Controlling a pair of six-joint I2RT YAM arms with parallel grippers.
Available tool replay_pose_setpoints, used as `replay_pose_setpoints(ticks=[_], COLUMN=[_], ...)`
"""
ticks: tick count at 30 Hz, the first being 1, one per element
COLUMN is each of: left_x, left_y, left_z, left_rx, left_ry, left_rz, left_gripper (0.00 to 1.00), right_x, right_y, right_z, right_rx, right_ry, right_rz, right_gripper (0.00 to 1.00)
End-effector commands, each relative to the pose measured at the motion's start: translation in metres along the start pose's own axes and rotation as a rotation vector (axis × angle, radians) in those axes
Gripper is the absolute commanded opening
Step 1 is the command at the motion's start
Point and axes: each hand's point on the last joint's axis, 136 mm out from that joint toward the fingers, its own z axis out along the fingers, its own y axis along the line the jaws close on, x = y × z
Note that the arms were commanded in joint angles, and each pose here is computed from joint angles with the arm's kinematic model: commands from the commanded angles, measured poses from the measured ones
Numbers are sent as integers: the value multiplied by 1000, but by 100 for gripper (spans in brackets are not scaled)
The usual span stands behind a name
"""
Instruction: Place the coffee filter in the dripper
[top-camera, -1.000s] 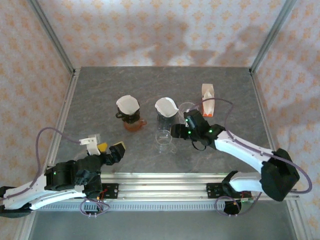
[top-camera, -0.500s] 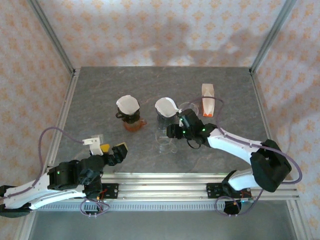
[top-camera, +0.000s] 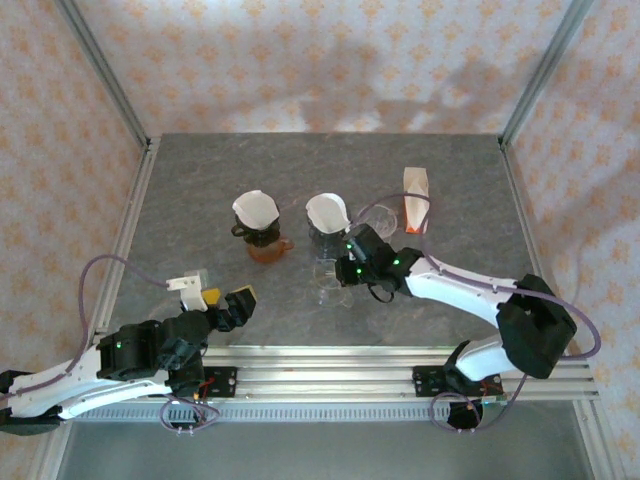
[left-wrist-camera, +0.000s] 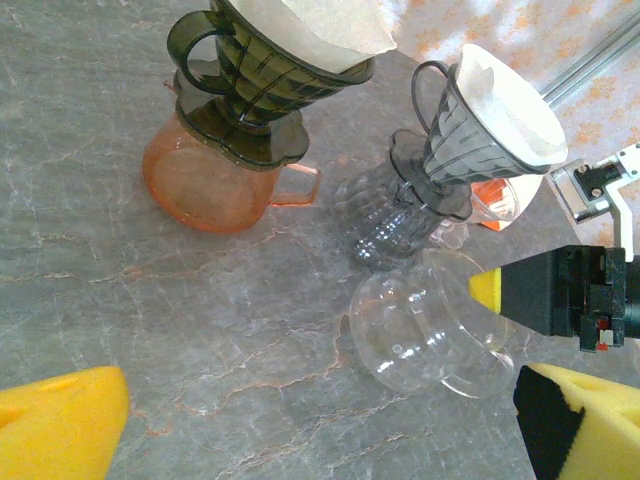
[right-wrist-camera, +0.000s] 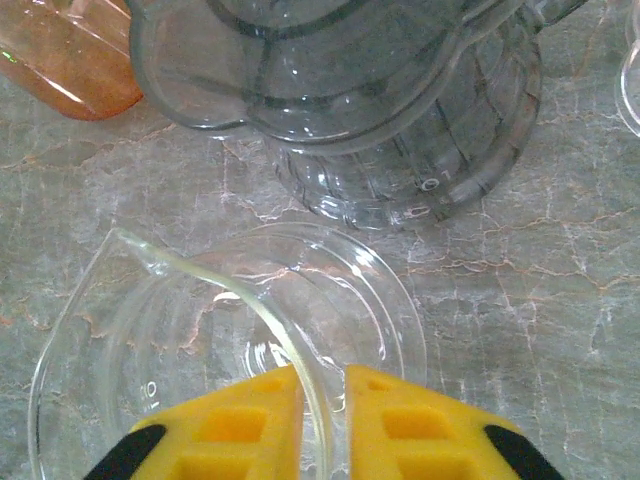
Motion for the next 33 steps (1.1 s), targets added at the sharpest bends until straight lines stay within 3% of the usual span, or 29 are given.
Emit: replay_pose_setpoints(ticks=[1,9,21,26,29,33], left_x=[0,-1,-1,-1,-1,0], left_y=[4,5,6,6,7,8], left_z=[0,-1,0,0,0,0], left_rx=[-6,-9,-13,-14,-16,-18], left_ry=[-14,-16,-21,-19,-18,-17], left_rz=[-21,-22,-22,-20,-19,-22], left_gripper=[100,100,100,100,100,100], right_x=[5,14,40,42,41,32], right_y=[-12,-8,18,22,22,19], right_z=[-10,-28,-39,-35,-36,-48], right_rx=[67,80,97,87,84,88], right_ry=[0,-7,7,5,-6,-59], right_rz=[4,1,-89,-87,-76,-55], right_gripper=[9,0,1,13,31,46])
